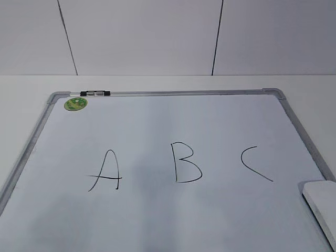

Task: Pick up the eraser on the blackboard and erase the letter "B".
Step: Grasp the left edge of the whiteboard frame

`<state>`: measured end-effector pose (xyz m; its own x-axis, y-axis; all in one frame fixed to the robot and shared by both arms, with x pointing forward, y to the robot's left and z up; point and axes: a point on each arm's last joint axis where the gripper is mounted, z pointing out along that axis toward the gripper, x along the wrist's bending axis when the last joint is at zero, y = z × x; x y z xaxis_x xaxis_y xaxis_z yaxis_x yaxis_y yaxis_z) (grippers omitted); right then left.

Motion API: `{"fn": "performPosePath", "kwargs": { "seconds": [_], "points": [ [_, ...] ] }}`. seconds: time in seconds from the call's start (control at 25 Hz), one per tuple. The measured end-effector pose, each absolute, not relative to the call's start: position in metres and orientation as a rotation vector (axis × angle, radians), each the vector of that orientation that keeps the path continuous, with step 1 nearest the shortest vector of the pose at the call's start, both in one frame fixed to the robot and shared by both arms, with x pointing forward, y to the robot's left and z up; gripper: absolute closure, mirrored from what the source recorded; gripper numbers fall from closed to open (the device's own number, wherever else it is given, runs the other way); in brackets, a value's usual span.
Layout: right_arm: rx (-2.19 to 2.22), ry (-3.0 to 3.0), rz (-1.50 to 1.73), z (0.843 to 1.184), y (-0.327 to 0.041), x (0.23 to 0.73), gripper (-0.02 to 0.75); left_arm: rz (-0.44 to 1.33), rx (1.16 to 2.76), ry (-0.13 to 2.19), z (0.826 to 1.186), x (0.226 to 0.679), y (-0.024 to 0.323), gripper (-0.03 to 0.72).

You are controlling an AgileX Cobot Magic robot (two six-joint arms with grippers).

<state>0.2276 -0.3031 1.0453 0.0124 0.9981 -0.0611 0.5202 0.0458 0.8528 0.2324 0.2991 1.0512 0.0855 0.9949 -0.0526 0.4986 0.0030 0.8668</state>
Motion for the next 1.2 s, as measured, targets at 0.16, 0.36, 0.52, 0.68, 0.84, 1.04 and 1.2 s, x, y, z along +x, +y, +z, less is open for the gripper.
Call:
{"fn": "performPosePath", "kwargs": {
  "seconds": [0.16,0.36,0.52,0.68,0.84,1.04,1.2],
  "points": [
    [1.565,1.6,0.836,1.0453,-0.3031,0.2276,0.196,0.821,1.6,1.514,1.0512,0.2324,0.2991,0.239],
    [1.565,1.6,0.836,1.0453,-0.3031,0.2276,0.197,0.821,1.6,1.514,1.0512,0.2324,0.2991,0.24],
    [1.565,1.6,0.836,1.0453,-0.3031,0.2276,0.197,0.821,1.6,1.514,1.0512,0.2324,0.2991,0.248],
    [1.565,1.6,0.836,1.0453,-0.3031,0.2276,0.197,0.821,1.6,1.514,1.0512,0.2324,0.2991,0.272],
    [1.565,1.6,0.836,1.0453,-0.3031,0.2276,0.197,0.819,1.6,1.514,1.0512,0.2324,0.2989,0.282],
    [1.563,1.597,0.833,1.0455,-0.3034,0.2277,0.197,0.815,1.599,1.513,1.0512,0.2324,0.2986,0.291],
    [1.562,1.596,0.834,1.0456,-0.3034,0.2278,0.197,0.809,1.598,1.511,1.0512,0.2323,0.2981,0.294]
  ]
}}
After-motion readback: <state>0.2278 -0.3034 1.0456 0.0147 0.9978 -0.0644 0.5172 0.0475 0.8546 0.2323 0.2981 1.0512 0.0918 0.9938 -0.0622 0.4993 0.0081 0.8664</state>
